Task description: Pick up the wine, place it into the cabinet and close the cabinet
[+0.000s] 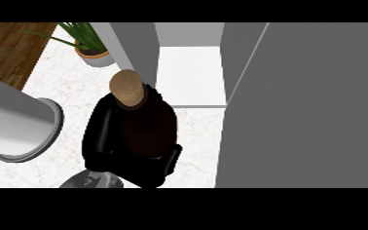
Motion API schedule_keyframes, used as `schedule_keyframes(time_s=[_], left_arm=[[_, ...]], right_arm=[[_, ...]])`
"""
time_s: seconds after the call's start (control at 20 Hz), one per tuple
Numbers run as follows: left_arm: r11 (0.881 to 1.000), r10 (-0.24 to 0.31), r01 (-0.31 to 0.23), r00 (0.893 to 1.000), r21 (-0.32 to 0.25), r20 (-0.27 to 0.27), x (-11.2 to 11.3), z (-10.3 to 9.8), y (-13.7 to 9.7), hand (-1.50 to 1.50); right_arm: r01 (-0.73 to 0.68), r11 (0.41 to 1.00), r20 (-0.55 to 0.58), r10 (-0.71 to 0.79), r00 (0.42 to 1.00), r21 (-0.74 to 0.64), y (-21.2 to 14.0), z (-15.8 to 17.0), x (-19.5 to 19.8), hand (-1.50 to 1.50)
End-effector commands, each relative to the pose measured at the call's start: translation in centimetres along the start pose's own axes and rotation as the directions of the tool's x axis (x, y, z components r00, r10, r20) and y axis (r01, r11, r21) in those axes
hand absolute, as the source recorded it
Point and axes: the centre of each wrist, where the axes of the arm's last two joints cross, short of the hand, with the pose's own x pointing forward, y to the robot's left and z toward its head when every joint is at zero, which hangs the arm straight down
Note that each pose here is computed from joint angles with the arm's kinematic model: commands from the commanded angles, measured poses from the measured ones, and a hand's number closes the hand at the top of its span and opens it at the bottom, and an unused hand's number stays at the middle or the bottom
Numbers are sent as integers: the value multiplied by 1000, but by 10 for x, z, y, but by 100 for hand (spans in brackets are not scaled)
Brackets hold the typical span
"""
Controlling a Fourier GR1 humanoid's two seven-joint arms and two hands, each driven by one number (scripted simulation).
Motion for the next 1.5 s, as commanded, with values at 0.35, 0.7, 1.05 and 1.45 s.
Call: schedule_keyframes(time_s=[0.35, 0.7, 1.05, 1.45], left_arm=[[997, -69, 68, 997, 40, 21, -11, -40, -49, 150], [993, -90, 88, 996, 76, 18, -8, -51, -59, 150], [990, -96, 92, 995, 106, 37, -31, -62, -63, 150], [987, -27, 28, 1000, 157, -9, -61, -42, -59, 150]], right_arm=[[30, 999, 37, -32, 999, 46, 7, 35, 24, -150], [42, 998, 51, -45, 998, 53, -13, 29, 7, -150], [40, 998, 49, -43, 998, 49, 8, 29, 23, -150], [31, 999, 44, -32, 999, 42, 2, 34, 15, -150]])
